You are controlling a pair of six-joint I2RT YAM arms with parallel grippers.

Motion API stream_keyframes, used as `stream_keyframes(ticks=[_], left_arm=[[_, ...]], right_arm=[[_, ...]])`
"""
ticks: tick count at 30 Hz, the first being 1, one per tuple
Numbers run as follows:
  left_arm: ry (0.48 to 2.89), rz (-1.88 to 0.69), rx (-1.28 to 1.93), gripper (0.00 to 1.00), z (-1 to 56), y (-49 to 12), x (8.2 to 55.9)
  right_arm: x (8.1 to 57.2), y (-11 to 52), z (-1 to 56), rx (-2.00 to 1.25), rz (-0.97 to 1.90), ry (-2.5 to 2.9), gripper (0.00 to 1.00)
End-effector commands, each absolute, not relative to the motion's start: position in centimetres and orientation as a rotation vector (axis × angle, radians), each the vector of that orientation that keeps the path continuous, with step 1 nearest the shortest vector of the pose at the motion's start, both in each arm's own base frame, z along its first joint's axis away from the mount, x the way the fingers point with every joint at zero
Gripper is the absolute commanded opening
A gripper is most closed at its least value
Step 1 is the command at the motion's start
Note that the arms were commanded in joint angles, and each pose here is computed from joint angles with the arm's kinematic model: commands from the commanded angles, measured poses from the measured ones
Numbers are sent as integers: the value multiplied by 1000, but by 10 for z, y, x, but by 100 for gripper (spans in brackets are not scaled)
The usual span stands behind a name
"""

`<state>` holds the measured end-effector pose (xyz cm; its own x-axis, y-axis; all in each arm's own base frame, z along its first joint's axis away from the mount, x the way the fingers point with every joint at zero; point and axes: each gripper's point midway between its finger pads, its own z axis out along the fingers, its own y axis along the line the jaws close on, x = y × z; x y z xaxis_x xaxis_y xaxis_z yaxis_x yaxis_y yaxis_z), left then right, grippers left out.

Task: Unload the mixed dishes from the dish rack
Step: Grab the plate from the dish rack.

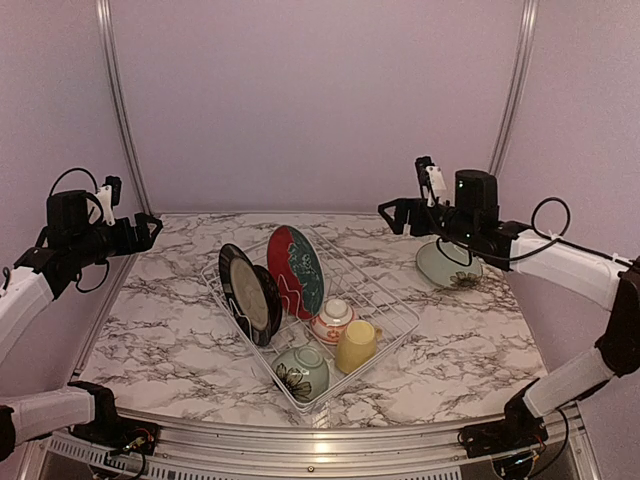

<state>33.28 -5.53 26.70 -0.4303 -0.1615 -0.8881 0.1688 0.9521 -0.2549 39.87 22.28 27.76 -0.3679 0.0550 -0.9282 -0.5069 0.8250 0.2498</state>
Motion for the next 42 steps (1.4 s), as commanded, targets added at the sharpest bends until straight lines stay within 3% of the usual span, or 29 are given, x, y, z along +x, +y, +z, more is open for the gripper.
stream_keyframes(ticks=[1,9,20,28,42], left_arm=[[1997,-353,0,99,261,-54,333],[2002,-348,-1,99,260,-53,333],[1998,-343,-4,99,260,-52,333],[2004,-340,-5,99,259,-52,333],[2006,-339,-6,99,258,-52,334]], right_arm=[[372,288,294,-493,793,1819,99],[352,364,278,-638,758,1846,99],[366,395,205,-640,287,2093,95],[363,400,178,-680,249,2165,79],[357,402,182,-681,296,2173,48]])
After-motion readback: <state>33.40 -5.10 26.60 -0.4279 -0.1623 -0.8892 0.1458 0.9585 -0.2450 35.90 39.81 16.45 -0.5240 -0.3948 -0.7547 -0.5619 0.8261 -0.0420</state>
